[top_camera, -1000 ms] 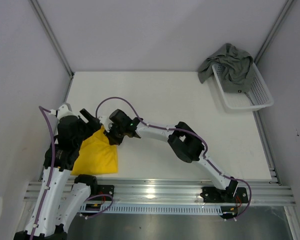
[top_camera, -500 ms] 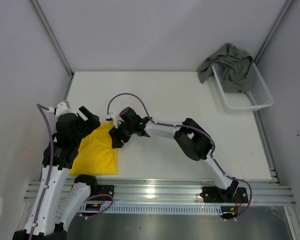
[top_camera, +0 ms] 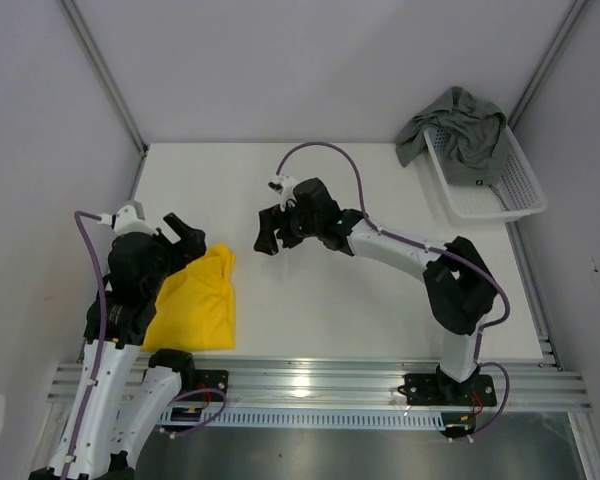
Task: Fold and stack the shorts
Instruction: Neatly place the folded shorts to the corner, then grab the shorts from the pile
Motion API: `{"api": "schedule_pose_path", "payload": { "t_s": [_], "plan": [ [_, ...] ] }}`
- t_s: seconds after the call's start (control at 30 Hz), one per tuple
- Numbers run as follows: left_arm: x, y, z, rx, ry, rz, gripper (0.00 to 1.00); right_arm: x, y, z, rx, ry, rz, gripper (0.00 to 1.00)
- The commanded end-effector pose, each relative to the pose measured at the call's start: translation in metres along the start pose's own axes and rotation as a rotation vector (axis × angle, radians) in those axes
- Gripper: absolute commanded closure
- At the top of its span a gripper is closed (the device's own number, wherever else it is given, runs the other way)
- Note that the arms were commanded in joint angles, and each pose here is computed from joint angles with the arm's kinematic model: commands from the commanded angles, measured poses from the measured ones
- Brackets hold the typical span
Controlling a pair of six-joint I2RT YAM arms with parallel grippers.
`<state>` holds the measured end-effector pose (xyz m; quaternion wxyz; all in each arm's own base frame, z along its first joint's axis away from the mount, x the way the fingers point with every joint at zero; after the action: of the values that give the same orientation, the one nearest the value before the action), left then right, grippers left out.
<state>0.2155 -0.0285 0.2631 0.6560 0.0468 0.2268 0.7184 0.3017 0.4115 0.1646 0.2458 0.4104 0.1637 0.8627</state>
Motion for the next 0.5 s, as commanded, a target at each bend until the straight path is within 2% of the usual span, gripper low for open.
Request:
{"api": "schedule_pose_path", "payload": {
  "t_s": [0.0,0.17,0.23,0.27,0.47],
  "plan": [
    [-0.011,-0.005,-0.009,0.004,-0.025,-0.089,0.01,-0.006,0.048,0.024,-0.111,0.008,-0.187,0.16],
    [-0.032,-0.008,-0.019,0.028,-0.053,-0.250,0.01,-0.058,0.135,0.076,-0.368,-0.162,-0.466,0.13],
    [-0.036,-0.010,-0.024,0.039,-0.056,-0.284,0.01,-0.096,0.186,0.103,-0.499,-0.279,-0.572,0.09],
    [-0.036,-0.012,-0.028,0.052,-0.050,-0.285,0.01,-0.127,0.217,0.118,-0.578,-0.344,-0.643,0.03],
    [-0.048,-0.019,-0.041,0.034,0.035,-0.345,0.01,-0.211,0.305,0.158,-0.822,-0.548,-0.872,0.01]
  ]
}}
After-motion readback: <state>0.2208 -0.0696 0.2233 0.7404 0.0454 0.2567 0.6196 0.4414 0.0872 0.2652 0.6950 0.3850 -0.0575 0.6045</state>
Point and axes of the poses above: each gripper's point midway between its finger pads, its own y axis back along the fingers, its own x axis along the line the jaws close on, z = x × y, the point moved 3 cm from there along y, back along the fingers, and after that the axes turned 14 degrees about -y, right-handed, at the moved point
